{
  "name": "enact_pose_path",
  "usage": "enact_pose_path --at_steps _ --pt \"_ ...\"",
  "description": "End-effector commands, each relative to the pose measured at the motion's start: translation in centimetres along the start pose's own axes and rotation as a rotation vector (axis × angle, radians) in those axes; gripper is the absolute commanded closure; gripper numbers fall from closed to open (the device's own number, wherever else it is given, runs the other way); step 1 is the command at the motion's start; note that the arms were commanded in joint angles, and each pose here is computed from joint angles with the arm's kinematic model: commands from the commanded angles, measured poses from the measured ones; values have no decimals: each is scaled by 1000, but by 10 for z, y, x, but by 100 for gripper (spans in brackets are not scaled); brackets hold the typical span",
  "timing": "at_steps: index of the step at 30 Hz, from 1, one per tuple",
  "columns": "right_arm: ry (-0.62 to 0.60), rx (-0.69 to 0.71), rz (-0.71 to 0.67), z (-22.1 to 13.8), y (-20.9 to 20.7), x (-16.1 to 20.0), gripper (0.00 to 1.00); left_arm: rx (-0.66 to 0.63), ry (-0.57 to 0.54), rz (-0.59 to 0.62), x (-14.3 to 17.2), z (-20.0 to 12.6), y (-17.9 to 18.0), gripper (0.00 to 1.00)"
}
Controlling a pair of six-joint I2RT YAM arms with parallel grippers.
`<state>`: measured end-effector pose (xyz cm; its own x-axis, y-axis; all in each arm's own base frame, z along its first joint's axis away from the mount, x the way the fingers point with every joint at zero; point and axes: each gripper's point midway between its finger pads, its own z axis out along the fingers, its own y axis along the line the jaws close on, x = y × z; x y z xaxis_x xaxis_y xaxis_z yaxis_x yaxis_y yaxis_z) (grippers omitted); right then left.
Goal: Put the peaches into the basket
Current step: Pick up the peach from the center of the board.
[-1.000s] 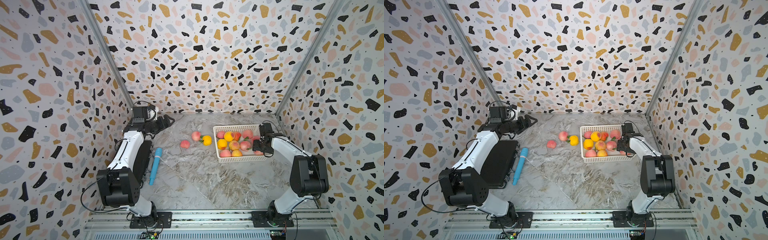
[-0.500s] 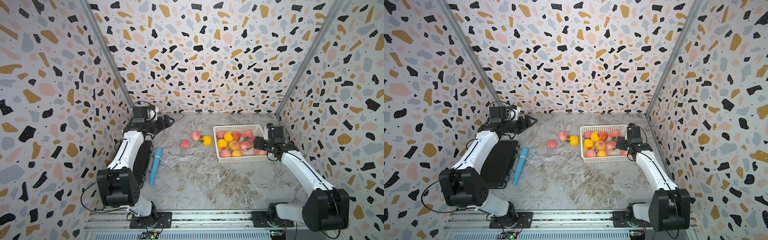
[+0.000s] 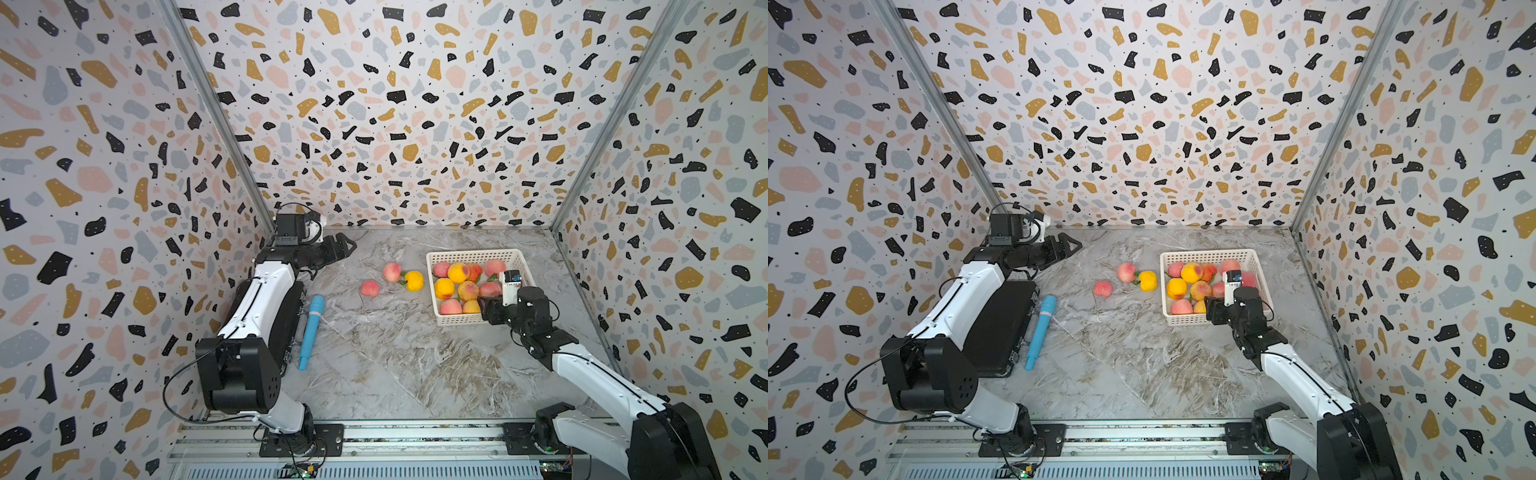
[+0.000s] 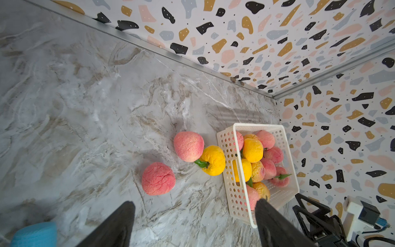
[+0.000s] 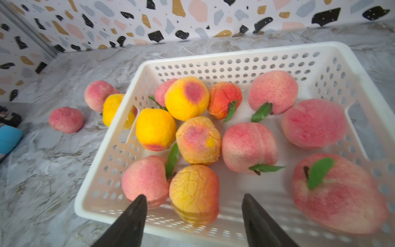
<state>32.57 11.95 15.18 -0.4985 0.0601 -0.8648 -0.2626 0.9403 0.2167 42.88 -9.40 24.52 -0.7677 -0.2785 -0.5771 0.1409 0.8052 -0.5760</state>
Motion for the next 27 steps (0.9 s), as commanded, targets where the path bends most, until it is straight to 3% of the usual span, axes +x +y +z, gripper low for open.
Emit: enact_pose_path --at_steps 1,11,27 --pt "-175 -22 2 -11 4 -27 27 -53 9 57 5 6 5 11" --pt "-210 15 28 -10 0 -22 28 -172 118 248 38 60 -14 11" --pt "-236 -11 53 -18 5 -25 29 -243 212 238 50 174 -13 13"
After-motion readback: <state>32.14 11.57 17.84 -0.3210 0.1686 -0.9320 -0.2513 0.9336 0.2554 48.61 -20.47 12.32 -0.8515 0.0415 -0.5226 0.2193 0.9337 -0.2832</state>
